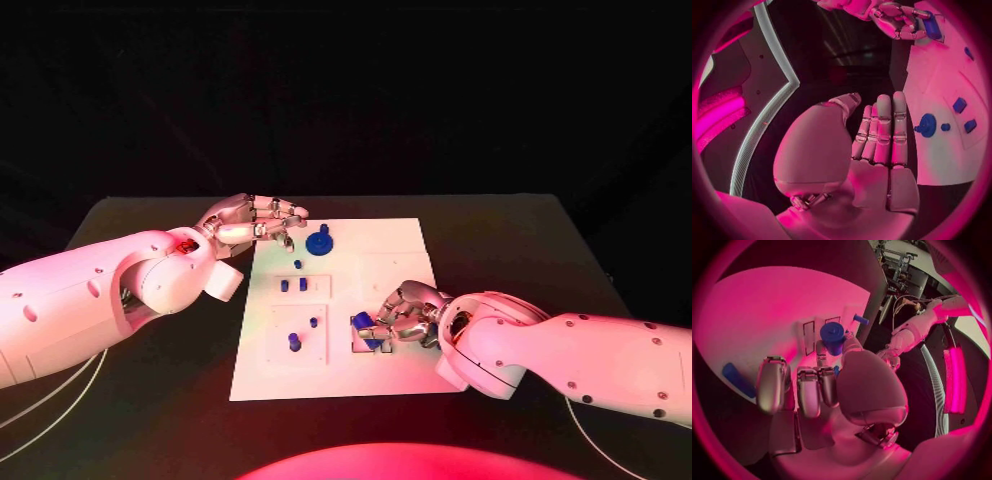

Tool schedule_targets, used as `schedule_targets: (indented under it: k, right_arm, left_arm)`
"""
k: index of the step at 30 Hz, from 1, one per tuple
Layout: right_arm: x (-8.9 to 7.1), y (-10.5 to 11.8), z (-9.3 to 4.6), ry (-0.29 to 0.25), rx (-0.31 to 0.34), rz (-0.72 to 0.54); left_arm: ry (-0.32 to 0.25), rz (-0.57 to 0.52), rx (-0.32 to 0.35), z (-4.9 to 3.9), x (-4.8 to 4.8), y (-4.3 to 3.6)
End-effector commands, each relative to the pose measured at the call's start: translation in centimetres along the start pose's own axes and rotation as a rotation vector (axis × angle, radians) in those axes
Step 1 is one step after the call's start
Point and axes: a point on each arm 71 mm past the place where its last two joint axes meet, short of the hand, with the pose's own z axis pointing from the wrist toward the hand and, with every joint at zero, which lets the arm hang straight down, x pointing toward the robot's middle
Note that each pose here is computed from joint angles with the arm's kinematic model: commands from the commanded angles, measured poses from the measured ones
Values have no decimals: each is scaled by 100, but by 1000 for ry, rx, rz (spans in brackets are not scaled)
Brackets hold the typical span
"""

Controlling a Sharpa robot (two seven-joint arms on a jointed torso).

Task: Assemble the parts on the task board

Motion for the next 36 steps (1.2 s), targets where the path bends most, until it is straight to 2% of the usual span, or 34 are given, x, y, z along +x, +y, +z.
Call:
schedule_targets:
  k: [1, 36]
  right_arm:
    - [41, -17, 13, 41, 19, -25]
    - [63, 43, 59, 21, 4, -72]
  left_arm:
    - [34, -10, 8, 3, 33, -10]
    - [45, -7, 6, -7, 29, -8]
